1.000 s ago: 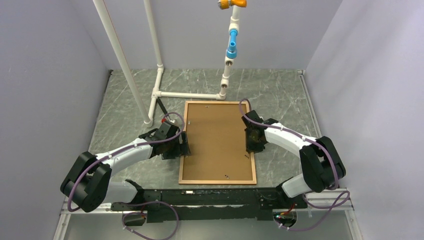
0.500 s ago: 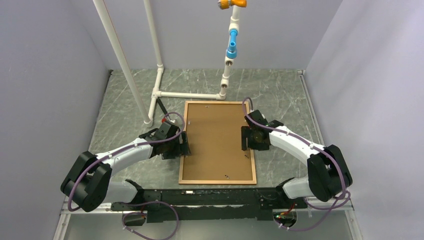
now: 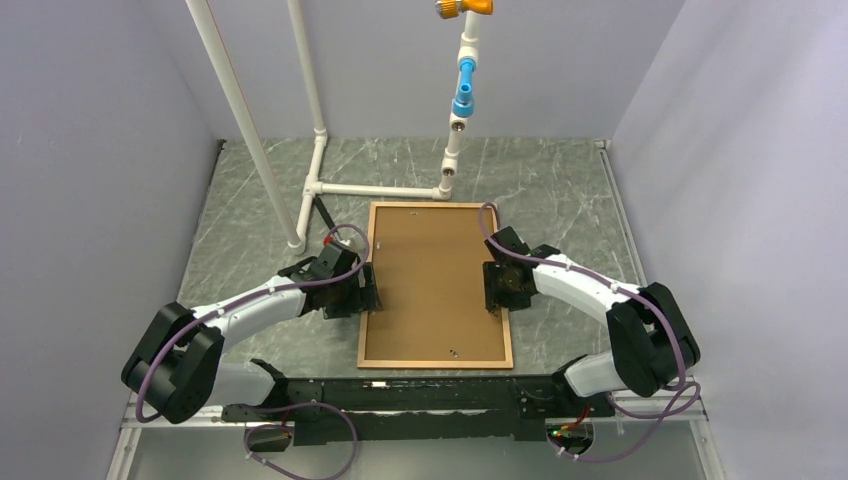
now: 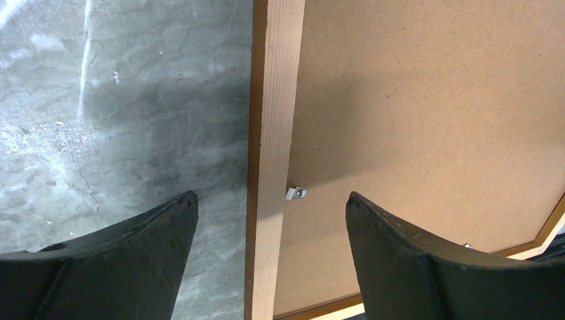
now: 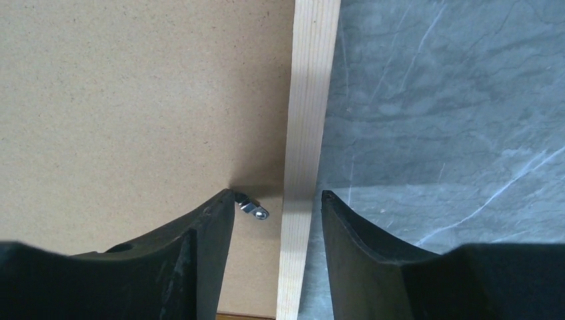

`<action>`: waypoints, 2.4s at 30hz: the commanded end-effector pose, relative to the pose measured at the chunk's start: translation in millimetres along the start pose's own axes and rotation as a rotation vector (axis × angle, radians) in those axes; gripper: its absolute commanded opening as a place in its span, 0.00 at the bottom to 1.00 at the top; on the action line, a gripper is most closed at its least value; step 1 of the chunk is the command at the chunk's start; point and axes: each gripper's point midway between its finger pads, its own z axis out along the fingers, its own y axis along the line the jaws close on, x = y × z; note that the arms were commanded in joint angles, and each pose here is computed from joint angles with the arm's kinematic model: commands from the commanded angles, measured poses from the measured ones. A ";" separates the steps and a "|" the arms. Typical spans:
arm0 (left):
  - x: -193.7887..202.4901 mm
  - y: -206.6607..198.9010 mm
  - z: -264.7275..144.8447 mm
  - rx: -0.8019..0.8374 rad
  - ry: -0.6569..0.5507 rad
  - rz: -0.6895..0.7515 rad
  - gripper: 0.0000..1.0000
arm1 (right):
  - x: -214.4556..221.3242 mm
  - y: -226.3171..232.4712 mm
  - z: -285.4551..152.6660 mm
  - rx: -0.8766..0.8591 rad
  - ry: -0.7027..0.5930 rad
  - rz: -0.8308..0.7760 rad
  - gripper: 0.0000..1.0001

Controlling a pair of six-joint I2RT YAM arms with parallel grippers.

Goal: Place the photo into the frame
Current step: Install the photo frame at the center of the board.

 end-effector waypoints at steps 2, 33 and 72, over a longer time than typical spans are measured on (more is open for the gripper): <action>12.3 15.9 7.1 -0.058 0.046 0.013 0.86 | 8.6 4.3 -2.0 -0.011 0.012 -0.005 0.53; 13.2 18.8 5.7 -0.069 0.044 0.015 0.86 | 7.9 -1.8 -2.2 0.065 -0.024 0.064 0.00; 14.1 17.6 8.6 -0.058 0.049 0.023 0.84 | -7.3 8.4 -10.4 -0.106 -0.066 0.165 0.53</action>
